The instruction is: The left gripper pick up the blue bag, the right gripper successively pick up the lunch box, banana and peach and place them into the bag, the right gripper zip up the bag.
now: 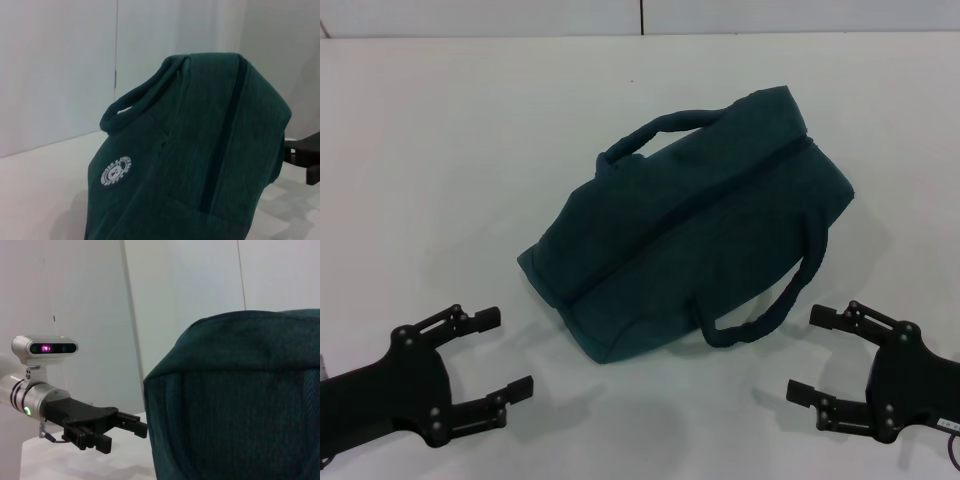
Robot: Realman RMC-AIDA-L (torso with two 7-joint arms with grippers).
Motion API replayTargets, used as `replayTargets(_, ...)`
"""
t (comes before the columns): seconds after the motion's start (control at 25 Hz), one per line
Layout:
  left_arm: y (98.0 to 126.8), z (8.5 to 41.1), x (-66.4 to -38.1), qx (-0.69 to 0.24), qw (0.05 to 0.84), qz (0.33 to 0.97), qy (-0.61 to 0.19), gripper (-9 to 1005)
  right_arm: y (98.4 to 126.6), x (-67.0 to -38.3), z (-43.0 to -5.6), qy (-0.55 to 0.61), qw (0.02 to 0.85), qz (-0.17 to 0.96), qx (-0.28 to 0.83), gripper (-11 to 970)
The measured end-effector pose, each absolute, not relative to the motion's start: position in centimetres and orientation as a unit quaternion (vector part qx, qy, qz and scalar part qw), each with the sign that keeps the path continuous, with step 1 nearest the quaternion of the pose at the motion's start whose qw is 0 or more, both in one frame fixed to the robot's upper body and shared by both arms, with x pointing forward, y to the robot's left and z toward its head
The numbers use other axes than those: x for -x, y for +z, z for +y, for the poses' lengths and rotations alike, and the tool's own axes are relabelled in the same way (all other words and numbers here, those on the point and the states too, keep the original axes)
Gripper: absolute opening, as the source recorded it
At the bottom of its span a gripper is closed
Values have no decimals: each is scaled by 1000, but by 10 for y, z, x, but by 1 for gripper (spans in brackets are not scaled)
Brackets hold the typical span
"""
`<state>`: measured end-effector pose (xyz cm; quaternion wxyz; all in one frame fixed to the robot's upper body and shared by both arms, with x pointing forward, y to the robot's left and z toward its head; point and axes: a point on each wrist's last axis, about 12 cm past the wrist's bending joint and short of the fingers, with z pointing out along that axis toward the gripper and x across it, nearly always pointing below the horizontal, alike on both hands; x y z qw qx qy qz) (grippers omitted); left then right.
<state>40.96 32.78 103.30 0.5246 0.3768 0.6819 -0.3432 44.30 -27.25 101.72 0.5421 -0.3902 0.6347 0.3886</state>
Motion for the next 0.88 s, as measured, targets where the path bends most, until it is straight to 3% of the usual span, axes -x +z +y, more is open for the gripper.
replayTargets(0.88, 1037, 326, -414, -378, 534, 672, -348, 848, 1019, -443, -272, 393, 546, 628, 391, 874)
